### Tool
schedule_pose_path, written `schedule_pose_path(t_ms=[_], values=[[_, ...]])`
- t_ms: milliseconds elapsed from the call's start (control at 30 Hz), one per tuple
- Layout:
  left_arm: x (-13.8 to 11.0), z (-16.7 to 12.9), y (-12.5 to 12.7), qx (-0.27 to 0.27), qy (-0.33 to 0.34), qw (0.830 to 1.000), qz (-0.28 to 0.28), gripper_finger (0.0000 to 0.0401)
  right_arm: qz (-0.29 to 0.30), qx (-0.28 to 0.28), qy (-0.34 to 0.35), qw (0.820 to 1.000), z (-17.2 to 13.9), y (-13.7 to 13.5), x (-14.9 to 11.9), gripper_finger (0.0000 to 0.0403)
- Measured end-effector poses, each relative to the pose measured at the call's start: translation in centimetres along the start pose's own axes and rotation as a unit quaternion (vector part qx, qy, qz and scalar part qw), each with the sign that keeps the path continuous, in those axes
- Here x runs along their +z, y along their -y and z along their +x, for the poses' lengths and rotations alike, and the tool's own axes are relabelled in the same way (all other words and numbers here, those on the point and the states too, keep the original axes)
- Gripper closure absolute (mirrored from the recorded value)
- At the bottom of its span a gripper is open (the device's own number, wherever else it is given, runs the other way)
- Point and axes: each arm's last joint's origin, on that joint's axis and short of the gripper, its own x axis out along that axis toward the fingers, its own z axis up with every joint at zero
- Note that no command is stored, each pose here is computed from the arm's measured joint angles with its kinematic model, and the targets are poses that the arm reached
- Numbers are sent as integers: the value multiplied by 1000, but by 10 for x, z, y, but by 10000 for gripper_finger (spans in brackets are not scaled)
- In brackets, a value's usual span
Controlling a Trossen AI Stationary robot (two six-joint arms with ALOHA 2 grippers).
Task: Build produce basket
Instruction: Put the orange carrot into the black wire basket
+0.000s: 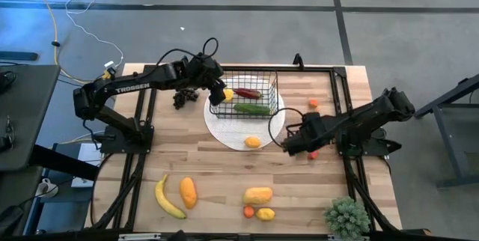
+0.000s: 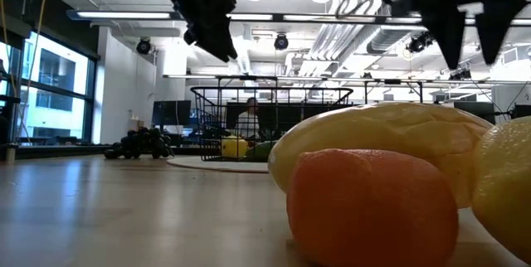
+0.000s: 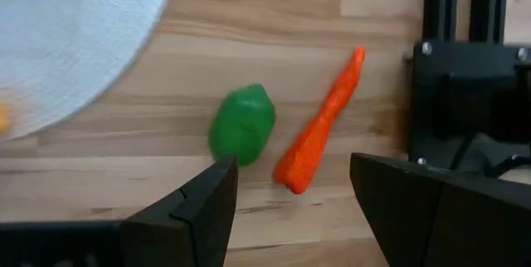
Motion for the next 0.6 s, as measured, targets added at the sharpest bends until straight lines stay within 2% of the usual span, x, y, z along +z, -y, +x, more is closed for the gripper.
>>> schedule_pose_path(t_ms=[233,467,600], values=[[-8,-23,-2,-14,-28,999,-18,172,46,30,-12,998,35,19,-14,187],[-19,-51,1,-19,-47,998,-39,172,89,56,-24,994,56,39,-25,187],[-34,-59,6,-26,-53,997,-56,172,105,62,-34,992,69,44,-31,187]])
